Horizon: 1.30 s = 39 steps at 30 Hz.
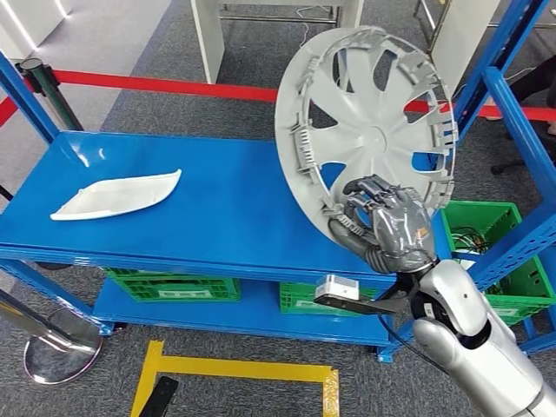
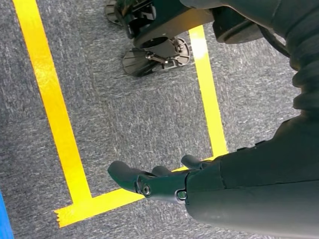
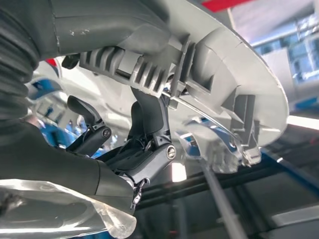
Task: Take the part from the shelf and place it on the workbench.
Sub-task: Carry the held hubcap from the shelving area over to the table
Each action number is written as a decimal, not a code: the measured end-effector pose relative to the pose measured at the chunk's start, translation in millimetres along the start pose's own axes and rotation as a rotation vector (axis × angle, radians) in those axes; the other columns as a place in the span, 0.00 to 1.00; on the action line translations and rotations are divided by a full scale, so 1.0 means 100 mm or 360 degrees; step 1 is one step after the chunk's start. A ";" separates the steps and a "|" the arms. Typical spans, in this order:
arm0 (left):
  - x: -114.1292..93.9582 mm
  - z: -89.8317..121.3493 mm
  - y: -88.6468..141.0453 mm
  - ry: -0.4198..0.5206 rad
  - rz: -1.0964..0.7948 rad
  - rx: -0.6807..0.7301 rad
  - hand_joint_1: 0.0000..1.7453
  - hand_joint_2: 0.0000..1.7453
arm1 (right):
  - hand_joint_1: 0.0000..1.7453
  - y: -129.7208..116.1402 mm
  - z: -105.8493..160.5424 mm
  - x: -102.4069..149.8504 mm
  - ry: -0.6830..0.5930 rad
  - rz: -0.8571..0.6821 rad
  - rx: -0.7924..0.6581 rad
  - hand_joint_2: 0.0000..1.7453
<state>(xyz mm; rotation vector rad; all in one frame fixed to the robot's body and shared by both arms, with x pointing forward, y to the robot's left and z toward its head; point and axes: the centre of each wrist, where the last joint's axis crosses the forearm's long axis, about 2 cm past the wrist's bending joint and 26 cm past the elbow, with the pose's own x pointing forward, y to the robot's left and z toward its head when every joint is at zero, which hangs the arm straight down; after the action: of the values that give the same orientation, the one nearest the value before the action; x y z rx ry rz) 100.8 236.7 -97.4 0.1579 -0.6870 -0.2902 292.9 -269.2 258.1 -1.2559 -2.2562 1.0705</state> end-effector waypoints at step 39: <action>-0.04 0.03 -0.01 0.0065 0.0063 0.0046 0.00 1.00 | 1.00 0.07 -0.16 0.16 0.0043 -0.0539 0.0036 1.00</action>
<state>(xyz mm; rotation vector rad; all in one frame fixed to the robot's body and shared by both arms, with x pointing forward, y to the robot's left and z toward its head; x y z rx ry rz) 95.6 236.6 -98.5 0.1770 -0.6535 -0.2384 297.6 -246.3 262.5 -0.8316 -2.3198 0.9424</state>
